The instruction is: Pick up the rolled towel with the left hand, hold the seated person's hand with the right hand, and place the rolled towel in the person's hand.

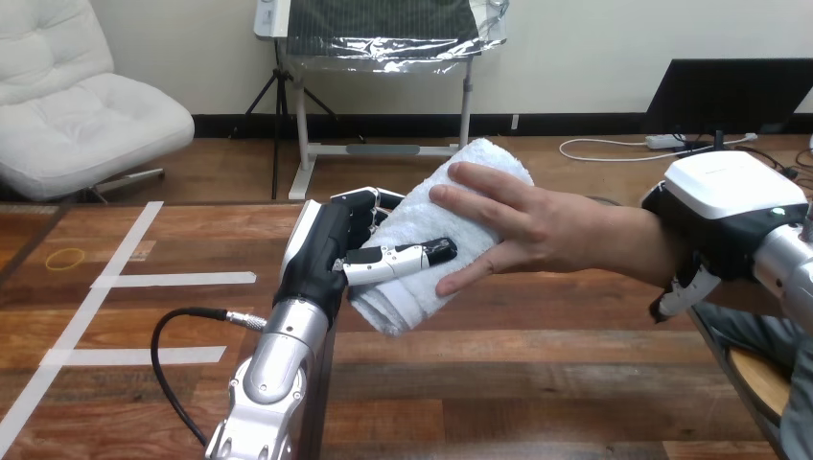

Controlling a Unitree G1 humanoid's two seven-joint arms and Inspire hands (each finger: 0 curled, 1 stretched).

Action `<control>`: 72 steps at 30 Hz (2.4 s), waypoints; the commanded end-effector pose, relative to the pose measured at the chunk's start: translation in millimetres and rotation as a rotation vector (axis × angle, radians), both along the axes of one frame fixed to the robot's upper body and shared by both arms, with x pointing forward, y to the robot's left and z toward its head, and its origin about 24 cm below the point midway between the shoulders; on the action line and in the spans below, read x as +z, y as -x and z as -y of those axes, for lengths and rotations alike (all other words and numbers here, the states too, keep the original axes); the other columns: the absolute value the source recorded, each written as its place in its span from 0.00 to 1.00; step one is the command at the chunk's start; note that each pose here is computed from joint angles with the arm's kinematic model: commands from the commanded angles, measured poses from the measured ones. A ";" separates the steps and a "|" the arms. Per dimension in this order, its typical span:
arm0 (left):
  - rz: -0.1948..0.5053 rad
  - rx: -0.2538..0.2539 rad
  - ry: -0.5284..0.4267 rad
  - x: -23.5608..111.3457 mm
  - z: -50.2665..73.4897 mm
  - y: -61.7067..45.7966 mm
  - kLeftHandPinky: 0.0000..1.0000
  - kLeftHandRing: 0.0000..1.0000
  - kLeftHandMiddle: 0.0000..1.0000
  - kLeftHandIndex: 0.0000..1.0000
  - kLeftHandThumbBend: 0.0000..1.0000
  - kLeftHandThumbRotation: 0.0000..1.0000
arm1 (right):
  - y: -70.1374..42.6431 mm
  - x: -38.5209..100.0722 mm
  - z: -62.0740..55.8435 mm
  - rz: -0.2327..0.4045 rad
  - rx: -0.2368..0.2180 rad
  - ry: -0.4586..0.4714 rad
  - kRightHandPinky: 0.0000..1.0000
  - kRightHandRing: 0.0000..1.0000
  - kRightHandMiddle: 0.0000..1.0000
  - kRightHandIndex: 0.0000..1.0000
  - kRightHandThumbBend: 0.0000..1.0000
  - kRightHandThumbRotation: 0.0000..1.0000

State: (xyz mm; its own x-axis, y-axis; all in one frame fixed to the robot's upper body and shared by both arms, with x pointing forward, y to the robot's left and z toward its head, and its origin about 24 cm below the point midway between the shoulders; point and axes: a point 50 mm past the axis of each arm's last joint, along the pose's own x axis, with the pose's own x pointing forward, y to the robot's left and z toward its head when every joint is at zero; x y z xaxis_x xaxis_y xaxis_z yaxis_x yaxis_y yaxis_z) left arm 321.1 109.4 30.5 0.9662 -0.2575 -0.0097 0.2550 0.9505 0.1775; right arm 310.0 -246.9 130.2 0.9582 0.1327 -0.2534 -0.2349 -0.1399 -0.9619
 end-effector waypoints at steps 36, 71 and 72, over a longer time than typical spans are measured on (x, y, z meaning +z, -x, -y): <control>0.162 -0.210 -0.195 49.5 -25.3 -10.3 0.62 0.67 0.72 0.76 0.68 0.26 | 16.9 52.7 -13.3 0.102 0.041 -0.022 0.96 1.00 1.00 0.97 0.87 0.18; 0.147 -0.049 -0.238 31.2 -114.0 17.7 0.63 0.68 0.74 0.78 0.66 0.28 | 55.1 73.9 -1.7 0.182 -0.016 -0.163 0.92 0.99 0.99 0.93 0.88 0.09; 0.147 -0.047 -0.238 30.8 -115.1 18.4 0.63 0.68 0.74 0.78 0.66 0.28 | 56.2 74.2 -1.7 0.183 -0.015 -0.169 0.92 0.99 0.99 0.93 0.87 0.08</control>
State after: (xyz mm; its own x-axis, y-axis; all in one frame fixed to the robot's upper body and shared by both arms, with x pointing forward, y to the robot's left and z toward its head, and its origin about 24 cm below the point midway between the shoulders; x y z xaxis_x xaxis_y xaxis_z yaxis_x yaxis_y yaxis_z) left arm 301.2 215.0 49.7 0.9471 -0.3209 -0.0018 0.2916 0.8583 0.4223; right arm 262.2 -248.9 178.1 0.9792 0.1191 -0.1643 -0.1676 0.0189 -0.9857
